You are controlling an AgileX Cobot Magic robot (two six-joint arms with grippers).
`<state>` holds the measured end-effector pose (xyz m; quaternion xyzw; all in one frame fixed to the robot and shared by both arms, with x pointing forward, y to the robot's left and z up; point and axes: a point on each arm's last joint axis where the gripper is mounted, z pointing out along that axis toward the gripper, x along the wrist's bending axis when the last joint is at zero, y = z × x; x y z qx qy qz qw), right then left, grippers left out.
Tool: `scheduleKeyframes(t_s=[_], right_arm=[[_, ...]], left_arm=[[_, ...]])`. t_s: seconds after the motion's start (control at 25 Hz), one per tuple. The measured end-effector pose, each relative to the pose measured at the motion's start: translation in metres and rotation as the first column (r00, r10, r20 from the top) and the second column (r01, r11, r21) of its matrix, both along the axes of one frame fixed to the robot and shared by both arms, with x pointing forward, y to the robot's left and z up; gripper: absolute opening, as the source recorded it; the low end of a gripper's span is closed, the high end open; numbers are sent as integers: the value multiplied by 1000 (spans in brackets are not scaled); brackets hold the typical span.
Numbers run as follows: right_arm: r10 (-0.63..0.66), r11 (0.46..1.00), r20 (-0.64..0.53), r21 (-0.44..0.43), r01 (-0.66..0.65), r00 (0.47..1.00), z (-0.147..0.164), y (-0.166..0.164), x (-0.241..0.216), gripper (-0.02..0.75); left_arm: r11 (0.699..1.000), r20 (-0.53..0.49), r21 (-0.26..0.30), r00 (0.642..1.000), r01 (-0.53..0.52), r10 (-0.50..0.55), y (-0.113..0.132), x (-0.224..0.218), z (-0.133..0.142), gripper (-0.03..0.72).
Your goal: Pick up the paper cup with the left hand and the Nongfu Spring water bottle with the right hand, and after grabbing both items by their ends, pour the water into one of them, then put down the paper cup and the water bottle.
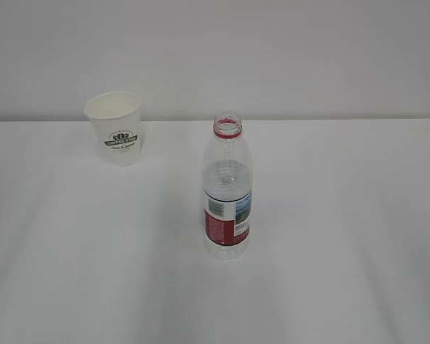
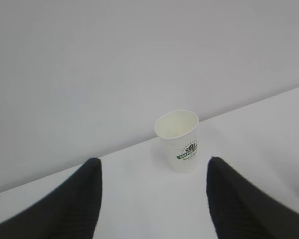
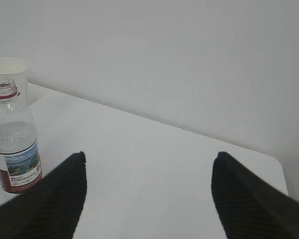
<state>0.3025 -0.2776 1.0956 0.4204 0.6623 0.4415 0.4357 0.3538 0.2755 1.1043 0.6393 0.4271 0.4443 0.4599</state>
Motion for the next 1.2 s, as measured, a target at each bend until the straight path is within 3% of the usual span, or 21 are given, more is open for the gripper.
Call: scheduleKeyframes(t_s=[0.36,0.68,0.84,1.2], right_arm=[[-55,998,17,12,54,998,3,-6,25,589],[-65,987,-97,140,78,993,-7,-6,57,588],[-74,984,-131,154,94,989,-11,-7,67,587],[-171,970,-23,170,173,985,-2,-16,74,588]], left_arm=[[1000,-91,23,996,11,-9,-10,35,-17,482],[999,-153,37,988,16,-10,-14,52,-29,478],[999,-153,39,988,17,-11,-14,53,-29,477],[999,-151,38,988,17,-11,-14,53,-29,476]])
